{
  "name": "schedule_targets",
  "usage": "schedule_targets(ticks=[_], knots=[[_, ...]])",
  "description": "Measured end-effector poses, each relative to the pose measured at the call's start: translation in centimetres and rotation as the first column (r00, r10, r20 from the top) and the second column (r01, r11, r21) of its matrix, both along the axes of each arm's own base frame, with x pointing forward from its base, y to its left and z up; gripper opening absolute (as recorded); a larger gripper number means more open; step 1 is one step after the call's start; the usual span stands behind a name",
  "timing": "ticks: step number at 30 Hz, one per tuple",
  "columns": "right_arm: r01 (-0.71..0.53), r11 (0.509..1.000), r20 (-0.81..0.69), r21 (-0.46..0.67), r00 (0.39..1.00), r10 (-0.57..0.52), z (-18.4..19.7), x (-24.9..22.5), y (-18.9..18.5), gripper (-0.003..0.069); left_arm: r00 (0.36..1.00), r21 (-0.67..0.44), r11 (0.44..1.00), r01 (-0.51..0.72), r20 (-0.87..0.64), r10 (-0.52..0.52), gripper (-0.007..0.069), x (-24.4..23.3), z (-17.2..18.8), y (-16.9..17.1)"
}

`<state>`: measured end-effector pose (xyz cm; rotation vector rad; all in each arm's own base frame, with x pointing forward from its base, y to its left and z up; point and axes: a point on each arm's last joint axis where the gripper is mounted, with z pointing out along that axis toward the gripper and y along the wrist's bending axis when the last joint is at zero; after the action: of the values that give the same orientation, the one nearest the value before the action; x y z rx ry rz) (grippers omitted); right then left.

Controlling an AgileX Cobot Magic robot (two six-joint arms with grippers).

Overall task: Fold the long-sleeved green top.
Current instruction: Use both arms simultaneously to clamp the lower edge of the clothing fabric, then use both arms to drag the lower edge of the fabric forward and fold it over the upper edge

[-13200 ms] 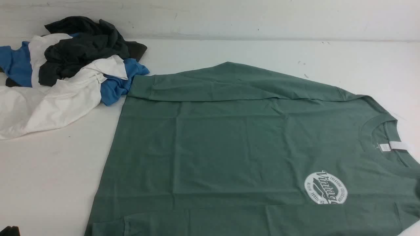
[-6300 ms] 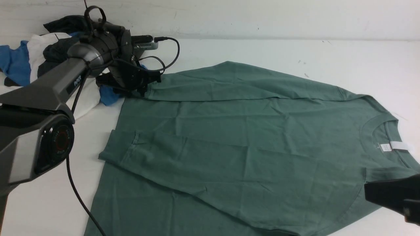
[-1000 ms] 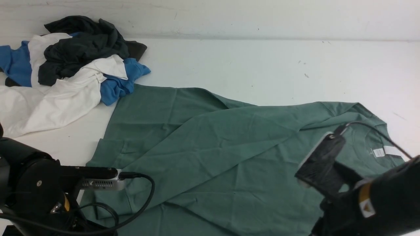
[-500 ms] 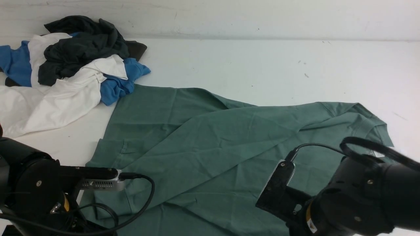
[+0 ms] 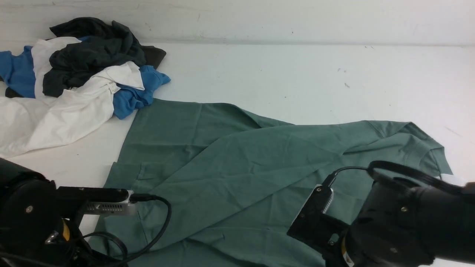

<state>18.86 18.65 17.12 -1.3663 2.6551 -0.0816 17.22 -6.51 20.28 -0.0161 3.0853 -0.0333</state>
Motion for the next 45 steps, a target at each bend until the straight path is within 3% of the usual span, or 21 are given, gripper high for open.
schedule_targets(ticks=[8, 16, 27, 31, 41, 45], knots=[[0.023, 0.996, 0.079, 0.089, 0.996, -0.030, 6.9, -1.3, -1.3, 0.0022, 0.965, -0.044, 0.999, -0.010, 0.260, 0.021, 0.0019, 0.4, 9.1, 0.7], [0.091, 0.986, 0.216, 0.142, 0.969, -0.120, 12.2, 5.4, -2.7, 0.0022, 0.926, -0.059, 0.994, -0.096, 0.362, 0.111, 0.0019, 8.2, 14.1, 0.9], [0.125, 0.976, 0.222, 0.178, 0.961, -0.163, 11.0, 16.2, -2.1, 0.0022, 0.923, -0.031, 0.989, -0.146, 0.354, 0.147, 0.0019, 21.2, 12.0, 1.1], [0.148, 0.975, 0.221, 0.163, 0.958, -0.183, 8.7, 20.5, -1.6, 0.0020, 0.933, -0.015, 0.987, -0.158, 0.325, 0.154, 0.0019, 26.6, 8.6, 1.1], [0.135, 0.970, 0.290, 0.202, 0.938, -0.191, 5.7, 24.9, -0.2, 0.0026, 0.933, 0.027, 0.982, -0.186, 0.318, 0.168, 0.0019, 31.6, 4.7, 2.0], [0.134, 0.968, 0.311, 0.213, 0.930, -0.197, 4.0, 25.8, 0.1, 0.0087, 0.938, 0.038, 0.981, -0.188, 0.302, 0.168, 0.0052, 32.1, 3.4, 2.2]])
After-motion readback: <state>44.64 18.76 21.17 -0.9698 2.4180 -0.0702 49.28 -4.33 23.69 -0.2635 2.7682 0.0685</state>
